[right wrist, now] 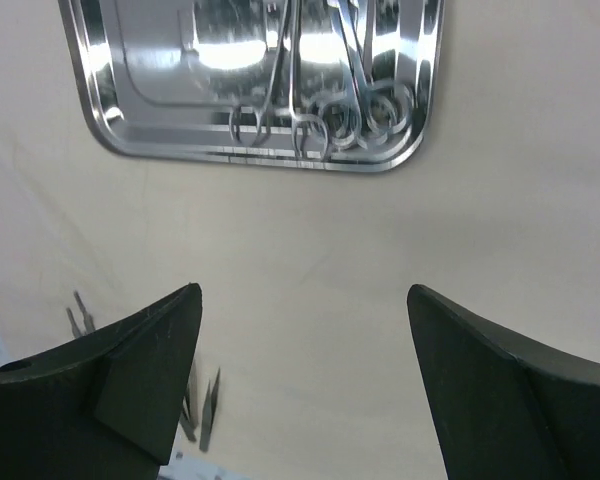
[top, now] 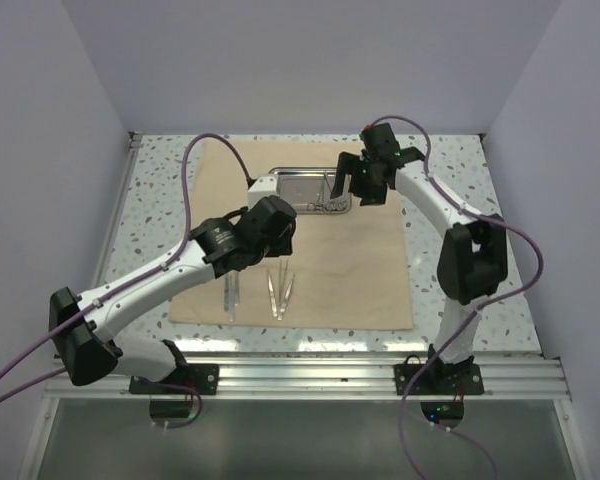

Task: Open and lay out the surgical kit
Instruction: Pick up the medical item from the container.

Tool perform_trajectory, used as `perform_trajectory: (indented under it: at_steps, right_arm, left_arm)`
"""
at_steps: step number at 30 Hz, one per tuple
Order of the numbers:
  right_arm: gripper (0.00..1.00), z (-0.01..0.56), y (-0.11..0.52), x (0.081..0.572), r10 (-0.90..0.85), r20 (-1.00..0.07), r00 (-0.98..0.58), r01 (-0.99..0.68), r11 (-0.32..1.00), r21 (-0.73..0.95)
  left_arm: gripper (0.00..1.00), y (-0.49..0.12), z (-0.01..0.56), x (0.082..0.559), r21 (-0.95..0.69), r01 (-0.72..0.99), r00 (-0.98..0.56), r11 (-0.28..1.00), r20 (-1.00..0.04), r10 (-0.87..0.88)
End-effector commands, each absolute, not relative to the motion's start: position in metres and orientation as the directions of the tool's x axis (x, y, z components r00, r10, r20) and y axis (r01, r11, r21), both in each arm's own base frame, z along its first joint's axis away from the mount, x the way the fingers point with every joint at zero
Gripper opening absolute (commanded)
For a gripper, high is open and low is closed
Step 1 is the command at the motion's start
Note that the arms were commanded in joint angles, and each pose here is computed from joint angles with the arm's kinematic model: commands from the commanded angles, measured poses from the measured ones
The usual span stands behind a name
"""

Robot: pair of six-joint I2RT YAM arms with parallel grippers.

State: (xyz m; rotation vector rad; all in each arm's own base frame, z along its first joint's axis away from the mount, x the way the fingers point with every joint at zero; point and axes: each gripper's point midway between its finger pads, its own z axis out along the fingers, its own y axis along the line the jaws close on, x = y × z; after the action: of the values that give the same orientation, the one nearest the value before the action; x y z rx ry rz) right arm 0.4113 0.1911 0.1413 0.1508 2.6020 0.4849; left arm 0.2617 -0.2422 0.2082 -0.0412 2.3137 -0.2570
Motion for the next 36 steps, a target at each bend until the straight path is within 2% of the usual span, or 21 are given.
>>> perform_trajectory:
  at_steps: [1,2,3,10,13,17,24,31,36]
  right_arm:
    - [0.87,0.143,0.193,0.456,0.141,-0.489,-0.861,-0.014,0.954,0.300]
    - [0.87,0.118,0.193,0.466,0.124,-0.456,-0.881,-0.001,0.965,0.263]
    - [0.87,0.132,0.194,0.488,0.126,-0.502,-0.856,-0.005,0.968,0.251]
    - [0.83,0.090,0.204,0.532,0.114,-0.480,-0.870,0.013,0.978,0.208]
    - [0.77,0.079,0.207,0.536,0.136,-0.475,-0.869,0.033,0.975,0.219]
    - [0.65,0.063,0.210,0.533,0.124,-0.466,-0.876,0.035,0.980,0.195]
    - [0.59,0.038,0.210,0.522,0.078,-0.437,-0.896,0.028,0.992,0.120]
    - [0.58,0.011,0.217,0.507,0.026,-0.399,-0.917,0.006,0.999,0.051]
    - [0.47,-0.004,0.215,0.503,0.033,-0.373,-0.927,0.021,0.999,0.036]
  left_arm:
    - [0.53,-0.208,0.219,0.246,-0.154,-0.004,-0.681,0.988,-0.723,-0.115]
    - [0.53,-0.204,0.219,0.242,-0.155,-0.012,-0.685,0.988,-0.719,-0.121]
    - [0.53,-0.198,0.217,0.238,-0.152,-0.026,-0.691,0.988,-0.711,-0.128]
    - [0.53,-0.164,0.209,0.217,-0.111,-0.065,-0.699,0.992,-0.704,-0.124]
    - [0.54,-0.159,0.209,0.218,-0.083,-0.056,-0.695,0.995,-0.712,-0.099]
    - [0.54,-0.167,0.207,0.226,-0.071,-0.017,-0.701,0.997,-0.710,-0.063]
    - [0.53,-0.174,0.203,0.245,-0.026,0.038,-0.715,0.999,-0.699,0.009]
    - [0.53,-0.155,0.194,0.252,-0.032,0.012,-0.730,0.999,-0.683,-0.013]
    - [0.52,-0.145,0.191,0.252,-0.029,-0.003,-0.733,1.000,-0.680,-0.022]
